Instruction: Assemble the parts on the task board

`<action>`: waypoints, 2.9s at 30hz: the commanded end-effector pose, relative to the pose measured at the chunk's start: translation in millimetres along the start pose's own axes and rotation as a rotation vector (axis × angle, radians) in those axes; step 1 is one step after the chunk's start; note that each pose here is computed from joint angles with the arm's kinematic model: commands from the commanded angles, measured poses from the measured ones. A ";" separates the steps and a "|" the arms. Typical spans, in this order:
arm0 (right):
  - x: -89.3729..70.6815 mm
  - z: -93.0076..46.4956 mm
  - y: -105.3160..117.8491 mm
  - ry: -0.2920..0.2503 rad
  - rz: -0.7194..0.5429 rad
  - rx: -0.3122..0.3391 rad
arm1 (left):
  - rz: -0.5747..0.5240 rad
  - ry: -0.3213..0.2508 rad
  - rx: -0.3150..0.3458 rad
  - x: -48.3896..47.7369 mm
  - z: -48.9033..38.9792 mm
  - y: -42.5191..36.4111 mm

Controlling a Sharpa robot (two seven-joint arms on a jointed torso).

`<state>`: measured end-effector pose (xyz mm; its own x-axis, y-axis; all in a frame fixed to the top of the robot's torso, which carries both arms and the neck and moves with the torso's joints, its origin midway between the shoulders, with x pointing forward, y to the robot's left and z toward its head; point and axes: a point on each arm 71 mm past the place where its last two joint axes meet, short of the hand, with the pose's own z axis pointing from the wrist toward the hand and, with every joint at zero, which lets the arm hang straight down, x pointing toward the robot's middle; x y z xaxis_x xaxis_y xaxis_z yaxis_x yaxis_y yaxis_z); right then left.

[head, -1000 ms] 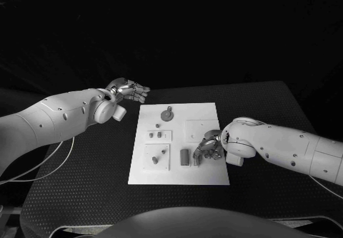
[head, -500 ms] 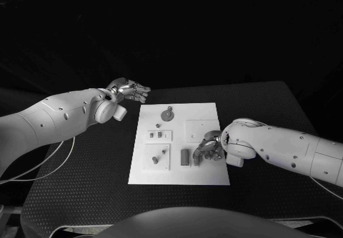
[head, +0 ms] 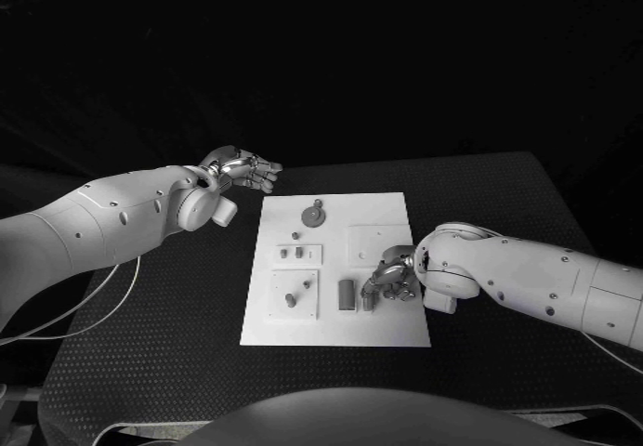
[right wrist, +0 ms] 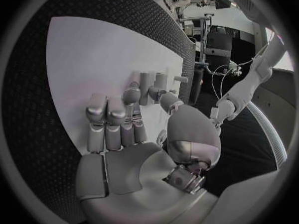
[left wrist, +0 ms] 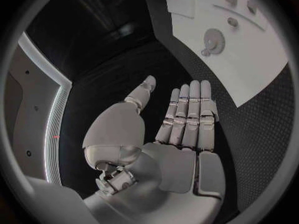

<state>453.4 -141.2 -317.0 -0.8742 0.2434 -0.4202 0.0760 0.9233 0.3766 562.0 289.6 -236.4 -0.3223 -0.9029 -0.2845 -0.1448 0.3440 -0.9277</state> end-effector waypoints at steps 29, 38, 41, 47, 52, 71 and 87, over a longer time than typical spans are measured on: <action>7.1 -0.6 9.8 0.001 -0.016 -0.063 | 0.000 0.012 0.004 1.4 0.4 -1.2; 5.6 -0.6 9.5 -0.014 -0.004 -0.070 | 0.000 0.013 0.004 1.7 0.5 -1.3; 5.7 -0.8 9.9 -0.015 -0.003 -0.074 | 0.000 0.012 0.003 1.6 0.6 -1.2; 5.5 -1.4 8.9 -0.017 -0.001 -0.075 | 0.000 0.012 0.002 1.4 0.1 -1.1; 3.9 -2.4 7.0 -0.035 -0.006 -0.079 | 0.000 0.011 0.002 1.1 0.1 -1.0; 1.4 -29.2 2.1 -0.234 -0.212 -0.239 | 0.003 0.005 0.009 -2.1 -2.1 -0.4; 21.8 -27.7 4.2 -0.199 -0.271 -0.242 | 0.002 0.007 0.009 -2.3 -2.3 -0.2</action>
<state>423.0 -142.7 -301.2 -0.7489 0.1136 -0.6529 -0.2406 0.8714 0.4276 560.5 294.7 -236.3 -0.3178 -0.9035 -0.2875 -0.1493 0.3472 -0.9258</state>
